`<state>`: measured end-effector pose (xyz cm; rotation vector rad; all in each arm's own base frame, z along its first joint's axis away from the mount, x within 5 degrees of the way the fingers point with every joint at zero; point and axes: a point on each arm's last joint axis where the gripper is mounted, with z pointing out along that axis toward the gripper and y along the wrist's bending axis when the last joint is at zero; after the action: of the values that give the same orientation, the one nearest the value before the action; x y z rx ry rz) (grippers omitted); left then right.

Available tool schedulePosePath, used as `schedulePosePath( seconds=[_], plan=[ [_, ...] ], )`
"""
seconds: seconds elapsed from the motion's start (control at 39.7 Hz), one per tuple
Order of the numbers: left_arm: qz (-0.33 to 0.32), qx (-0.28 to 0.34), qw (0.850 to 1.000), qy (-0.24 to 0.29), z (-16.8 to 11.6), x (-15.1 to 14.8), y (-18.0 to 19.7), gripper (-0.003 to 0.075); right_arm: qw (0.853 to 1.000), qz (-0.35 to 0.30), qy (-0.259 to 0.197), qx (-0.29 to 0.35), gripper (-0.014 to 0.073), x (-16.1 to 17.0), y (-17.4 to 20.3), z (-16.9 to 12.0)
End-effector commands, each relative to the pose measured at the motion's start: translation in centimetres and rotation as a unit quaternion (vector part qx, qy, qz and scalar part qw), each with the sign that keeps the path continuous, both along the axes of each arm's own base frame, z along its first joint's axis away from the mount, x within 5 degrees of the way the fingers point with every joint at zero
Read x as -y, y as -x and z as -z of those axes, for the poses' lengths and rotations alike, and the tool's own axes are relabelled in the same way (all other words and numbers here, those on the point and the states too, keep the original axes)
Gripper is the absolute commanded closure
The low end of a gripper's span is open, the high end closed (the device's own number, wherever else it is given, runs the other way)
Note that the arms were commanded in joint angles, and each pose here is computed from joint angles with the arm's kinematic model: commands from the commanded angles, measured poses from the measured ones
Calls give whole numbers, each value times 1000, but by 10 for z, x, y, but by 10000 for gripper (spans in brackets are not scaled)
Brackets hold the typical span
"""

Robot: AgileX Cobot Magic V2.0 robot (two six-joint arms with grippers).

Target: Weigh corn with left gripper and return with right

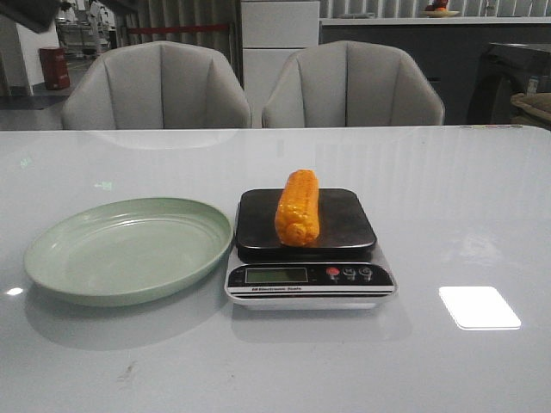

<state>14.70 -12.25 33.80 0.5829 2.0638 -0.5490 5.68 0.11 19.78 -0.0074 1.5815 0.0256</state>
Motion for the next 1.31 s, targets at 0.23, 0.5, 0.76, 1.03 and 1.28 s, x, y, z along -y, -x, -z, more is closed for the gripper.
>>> schedulePosePath(
  seconds=[0.23,0.5,0.76,1.03,1.28],
  plan=[
    [-1,130,991,28,-5,-55,64,146,999,1,6,45,437,0,1,-5],
    [-6,170,985,43,26,-89,103,148,999,1,6,45,437,0,1,-5],
    [-9,198,978,63,46,-104,121,401,999,1,6,45,437,0,1,-5],
    [-10,207,976,67,46,-105,123,596,995,-1,5,101,437,0,3,-15],
    [-10,197,979,59,48,-105,123,596,990,-1,4,141,437,0,6,-39]
  ],
)
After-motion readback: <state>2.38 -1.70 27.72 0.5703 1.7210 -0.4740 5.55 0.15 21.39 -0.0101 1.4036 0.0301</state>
